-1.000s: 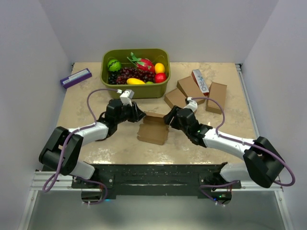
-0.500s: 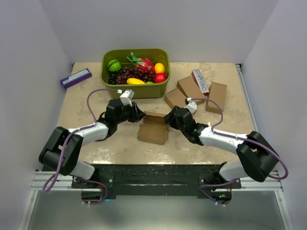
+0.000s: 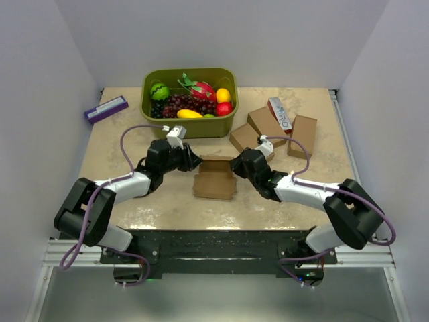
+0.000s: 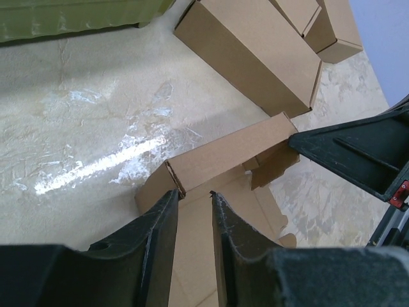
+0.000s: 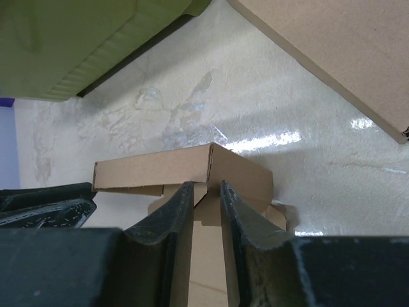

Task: Fold the paper box

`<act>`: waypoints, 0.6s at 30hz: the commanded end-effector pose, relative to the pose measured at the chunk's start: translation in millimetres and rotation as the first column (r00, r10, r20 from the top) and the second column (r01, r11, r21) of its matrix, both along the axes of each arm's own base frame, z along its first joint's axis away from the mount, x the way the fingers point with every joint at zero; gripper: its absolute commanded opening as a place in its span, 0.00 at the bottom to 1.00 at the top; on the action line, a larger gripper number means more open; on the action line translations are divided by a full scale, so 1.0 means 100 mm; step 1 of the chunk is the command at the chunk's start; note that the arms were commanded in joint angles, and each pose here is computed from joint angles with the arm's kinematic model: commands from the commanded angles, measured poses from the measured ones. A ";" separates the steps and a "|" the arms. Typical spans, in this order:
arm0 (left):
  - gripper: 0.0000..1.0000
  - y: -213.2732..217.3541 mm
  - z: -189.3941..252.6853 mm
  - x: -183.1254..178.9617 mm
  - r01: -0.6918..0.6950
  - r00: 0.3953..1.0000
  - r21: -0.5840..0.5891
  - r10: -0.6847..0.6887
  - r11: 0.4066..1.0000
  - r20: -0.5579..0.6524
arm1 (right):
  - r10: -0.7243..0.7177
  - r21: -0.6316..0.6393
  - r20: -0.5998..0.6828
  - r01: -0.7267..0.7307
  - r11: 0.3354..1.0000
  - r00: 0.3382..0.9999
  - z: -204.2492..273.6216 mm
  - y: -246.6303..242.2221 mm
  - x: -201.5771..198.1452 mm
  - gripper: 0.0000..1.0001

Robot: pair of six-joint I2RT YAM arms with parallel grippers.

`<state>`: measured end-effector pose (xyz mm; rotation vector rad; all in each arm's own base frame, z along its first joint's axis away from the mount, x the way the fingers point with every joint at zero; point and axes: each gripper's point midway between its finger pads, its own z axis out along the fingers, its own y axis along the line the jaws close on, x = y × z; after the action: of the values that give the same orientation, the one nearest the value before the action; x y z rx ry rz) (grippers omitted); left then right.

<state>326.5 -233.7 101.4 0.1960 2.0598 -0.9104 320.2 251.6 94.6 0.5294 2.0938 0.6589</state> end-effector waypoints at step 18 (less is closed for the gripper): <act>0.32 0.02 0.28 0.05 -0.003 0.996 -0.015 0.004 1.000 0.086 | -0.066 -0.175 0.119 0.086 0.981 0.991 0.28 -0.61 -0.08 0.70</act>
<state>323.2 -231.2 105.9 0.1962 2.0459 -0.9104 312.4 223.1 120.4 0.4742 2.0213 0.5904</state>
